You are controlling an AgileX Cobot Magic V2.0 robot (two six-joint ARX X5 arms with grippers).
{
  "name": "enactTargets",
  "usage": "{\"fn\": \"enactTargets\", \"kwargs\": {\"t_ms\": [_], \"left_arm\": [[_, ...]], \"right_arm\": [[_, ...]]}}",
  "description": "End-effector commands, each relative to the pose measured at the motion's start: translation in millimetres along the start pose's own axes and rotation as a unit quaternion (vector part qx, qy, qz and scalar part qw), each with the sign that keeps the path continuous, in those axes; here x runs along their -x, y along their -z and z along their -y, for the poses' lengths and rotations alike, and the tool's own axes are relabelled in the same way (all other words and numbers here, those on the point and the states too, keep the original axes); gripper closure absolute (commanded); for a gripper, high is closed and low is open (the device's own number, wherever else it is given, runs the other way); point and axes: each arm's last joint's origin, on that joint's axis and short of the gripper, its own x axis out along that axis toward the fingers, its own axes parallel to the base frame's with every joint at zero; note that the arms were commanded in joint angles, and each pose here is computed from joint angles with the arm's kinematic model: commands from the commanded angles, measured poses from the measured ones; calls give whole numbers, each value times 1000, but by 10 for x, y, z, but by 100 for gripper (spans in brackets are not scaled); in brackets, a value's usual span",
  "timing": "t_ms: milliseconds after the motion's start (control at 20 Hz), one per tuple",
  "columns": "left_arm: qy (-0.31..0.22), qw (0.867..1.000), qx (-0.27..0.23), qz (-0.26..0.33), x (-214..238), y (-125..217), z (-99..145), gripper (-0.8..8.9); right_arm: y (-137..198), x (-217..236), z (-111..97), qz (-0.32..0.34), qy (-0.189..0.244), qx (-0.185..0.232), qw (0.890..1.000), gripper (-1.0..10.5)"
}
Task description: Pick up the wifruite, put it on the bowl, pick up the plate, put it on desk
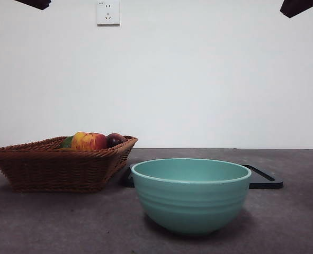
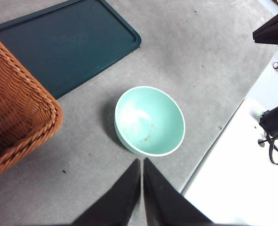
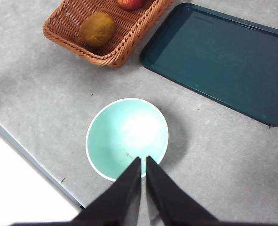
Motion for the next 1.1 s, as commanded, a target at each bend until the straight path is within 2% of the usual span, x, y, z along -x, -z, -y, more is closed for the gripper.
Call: {"fn": "enactTargets", "kwargs": {"t_ms": [50,500,600,700,750,850,1000,1100], "left_arm": [[5,1000,-17,9,15,-54,26,806],[4,998,-39,49,94,-95,76,806],[1,995,-53,83,138,-147,87,806],[-12,985,-85,149,226,-223,92,806],[-28,976,-105,190,284,-243,88,806],[-83,945,-138,284,420,-203,67,806],[-178,883,-162,402,551,86,28,806],[-249,846,-151,446,556,363,-19,806]], "right_arm": [[-46,23,-28,9,-6,0,1000,941],[-46,23,-29,9,-6,0,1000,941],[-46,23,-28,9,-6,0,1000,941],[-46,23,-28,9,-6,0,1000,941],[-46,23,-28,9,-6,0,1000,941],[-46,23,-28,9,-6,0,1000,941],[-46,23,-28,9,-6,0,1000,941],[-46,23,-28,9,-6,0,1000,941]]}}
